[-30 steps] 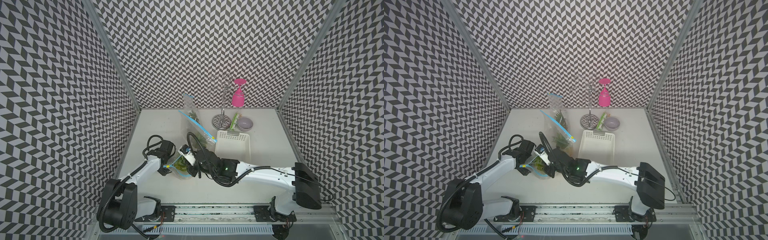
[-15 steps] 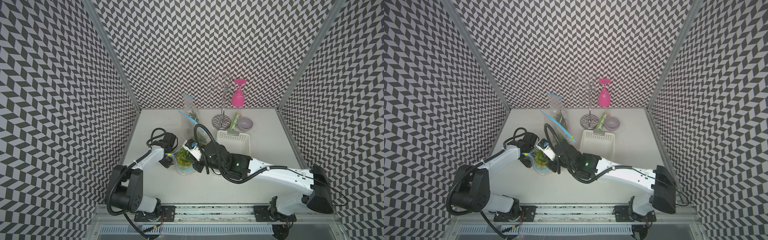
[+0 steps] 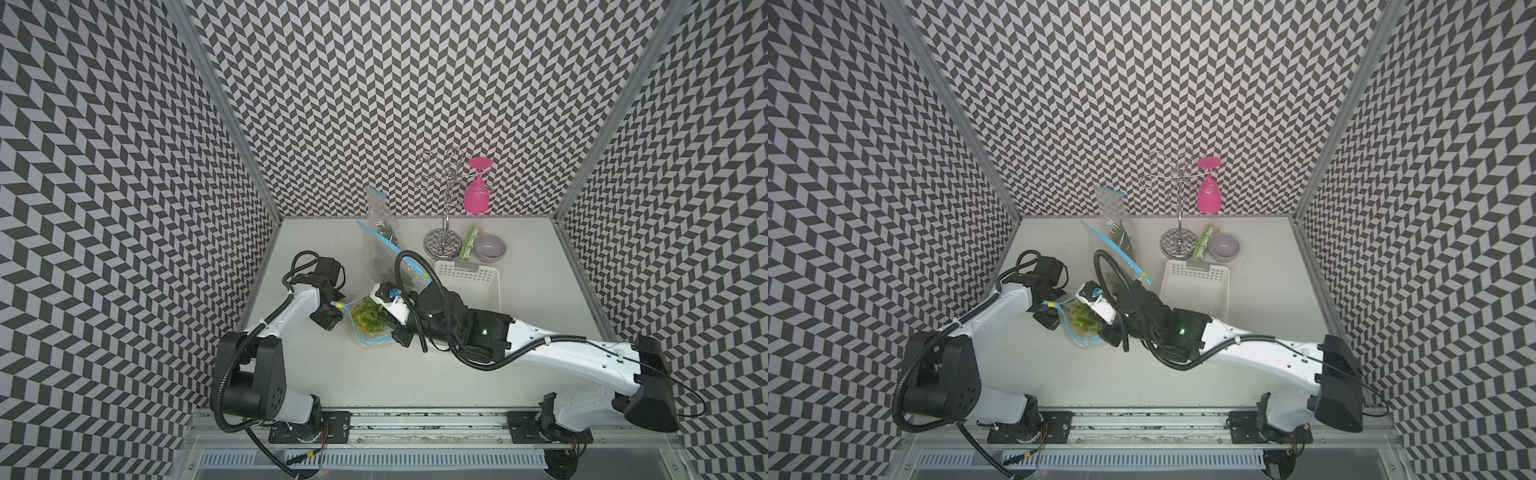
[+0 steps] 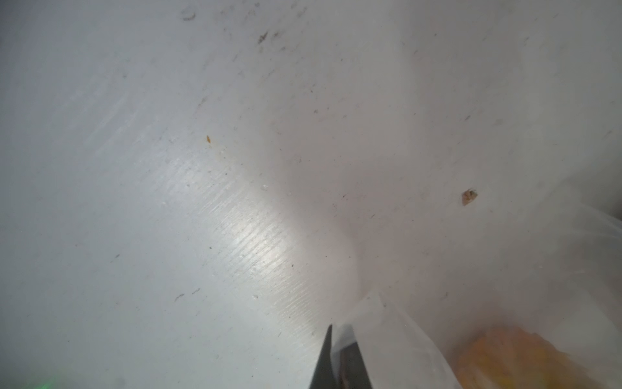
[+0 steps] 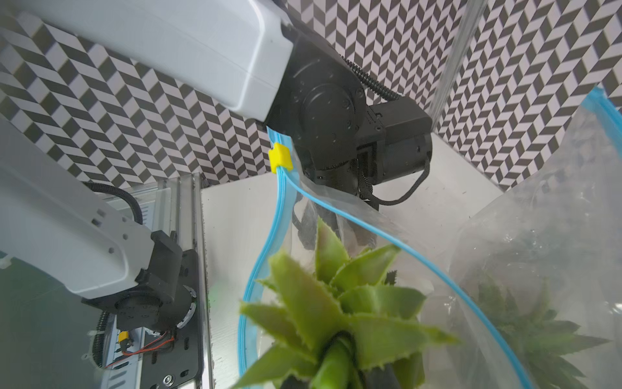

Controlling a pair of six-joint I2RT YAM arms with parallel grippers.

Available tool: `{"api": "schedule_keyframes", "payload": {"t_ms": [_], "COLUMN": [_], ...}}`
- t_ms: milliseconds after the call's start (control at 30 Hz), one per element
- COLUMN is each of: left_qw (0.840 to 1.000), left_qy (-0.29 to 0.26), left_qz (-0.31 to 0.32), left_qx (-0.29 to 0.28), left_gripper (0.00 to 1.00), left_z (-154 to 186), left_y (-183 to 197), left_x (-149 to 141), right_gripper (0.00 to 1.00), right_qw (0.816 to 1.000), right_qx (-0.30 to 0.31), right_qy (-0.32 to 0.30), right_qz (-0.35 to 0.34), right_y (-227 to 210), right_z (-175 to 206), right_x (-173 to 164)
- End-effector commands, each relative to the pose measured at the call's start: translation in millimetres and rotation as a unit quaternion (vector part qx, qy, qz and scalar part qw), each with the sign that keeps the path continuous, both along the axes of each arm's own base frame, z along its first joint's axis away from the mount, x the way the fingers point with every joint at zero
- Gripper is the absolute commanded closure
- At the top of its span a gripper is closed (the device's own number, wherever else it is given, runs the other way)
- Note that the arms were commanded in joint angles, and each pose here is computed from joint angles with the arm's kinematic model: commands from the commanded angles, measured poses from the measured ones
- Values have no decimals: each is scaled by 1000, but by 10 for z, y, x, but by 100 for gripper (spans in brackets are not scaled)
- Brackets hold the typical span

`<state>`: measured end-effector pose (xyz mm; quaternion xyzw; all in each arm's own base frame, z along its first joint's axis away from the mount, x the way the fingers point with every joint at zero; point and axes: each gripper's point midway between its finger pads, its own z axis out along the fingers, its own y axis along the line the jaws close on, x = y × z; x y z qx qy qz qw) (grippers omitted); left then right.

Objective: Open the zip-top bag and take out the pineapple
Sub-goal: Pick up the pineapple from the zipper food storage bag.

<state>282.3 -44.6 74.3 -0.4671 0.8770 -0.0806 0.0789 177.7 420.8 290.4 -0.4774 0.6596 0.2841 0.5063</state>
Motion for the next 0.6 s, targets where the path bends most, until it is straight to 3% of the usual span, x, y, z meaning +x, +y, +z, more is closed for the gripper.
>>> {"api": "schedule_keyframes", "payload": {"t_ms": [0, 200, 367, 567], "left_qw": [998, 998, 997, 995], "left_qy": [-43, -38, -36, -49], "left_qz": [36, 51, 73, 83], "left_qx": [-8, -18, -12, 6], "left_gripper": [100, 100, 100, 100], "left_z": [257, 286, 258, 360], "left_y": [83, 68, 209, 376], "left_x": [160, 197, 272, 410], "right_gripper": [100, 100, 100, 100], "right_qw": [980, 957, 948, 946], "right_qx": [148, 194, 219, 256], "right_qy": [-132, -212, -211, -182], "right_qz": [12, 45, 89, 82], "right_y": [-129, -149, -172, -351], "right_z": [1033, 1406, 1662, 1819], "right_x": [-125, -272, -453, -456]}}
